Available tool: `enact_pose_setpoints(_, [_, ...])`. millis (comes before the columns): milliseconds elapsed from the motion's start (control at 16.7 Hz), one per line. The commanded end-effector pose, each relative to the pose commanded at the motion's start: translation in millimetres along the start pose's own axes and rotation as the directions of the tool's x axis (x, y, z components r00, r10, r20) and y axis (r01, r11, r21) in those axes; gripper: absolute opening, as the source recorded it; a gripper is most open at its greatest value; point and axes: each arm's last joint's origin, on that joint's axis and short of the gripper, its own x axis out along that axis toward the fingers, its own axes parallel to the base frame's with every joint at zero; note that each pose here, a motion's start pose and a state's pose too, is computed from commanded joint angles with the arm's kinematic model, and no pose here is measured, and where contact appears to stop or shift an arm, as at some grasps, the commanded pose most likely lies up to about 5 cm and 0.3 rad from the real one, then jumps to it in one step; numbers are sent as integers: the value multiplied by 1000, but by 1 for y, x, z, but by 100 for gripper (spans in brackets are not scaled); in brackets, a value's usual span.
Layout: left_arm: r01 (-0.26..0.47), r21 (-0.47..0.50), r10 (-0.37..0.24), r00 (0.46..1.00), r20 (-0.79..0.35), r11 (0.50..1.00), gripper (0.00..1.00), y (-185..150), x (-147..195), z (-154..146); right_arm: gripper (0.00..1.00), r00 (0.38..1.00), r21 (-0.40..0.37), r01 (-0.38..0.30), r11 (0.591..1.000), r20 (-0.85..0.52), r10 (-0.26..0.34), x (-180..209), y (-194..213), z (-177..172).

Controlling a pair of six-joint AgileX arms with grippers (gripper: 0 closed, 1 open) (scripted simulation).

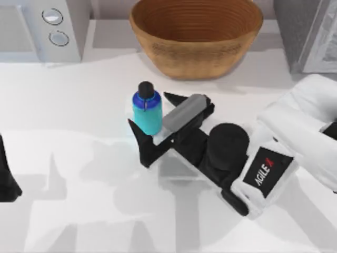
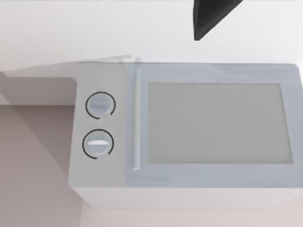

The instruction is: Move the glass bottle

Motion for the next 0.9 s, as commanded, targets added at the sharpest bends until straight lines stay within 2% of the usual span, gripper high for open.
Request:
enact_pose_setpoints(240, [0,0,0,1000,0,1000,100,0,0,0,100,1000,0,0,1000,-3,0,28,1,3])
enact_pose_setpoints(480, [0,0,0,1000,0,1000,100,0,0,0,100,1000,0,0,1000,-4,0,30,1,3])
enact_pose_setpoints(900, [0,0,0,1000,0,1000,100,0,0,0,47,1000,0,0,1000,-4,0,30,1,3])
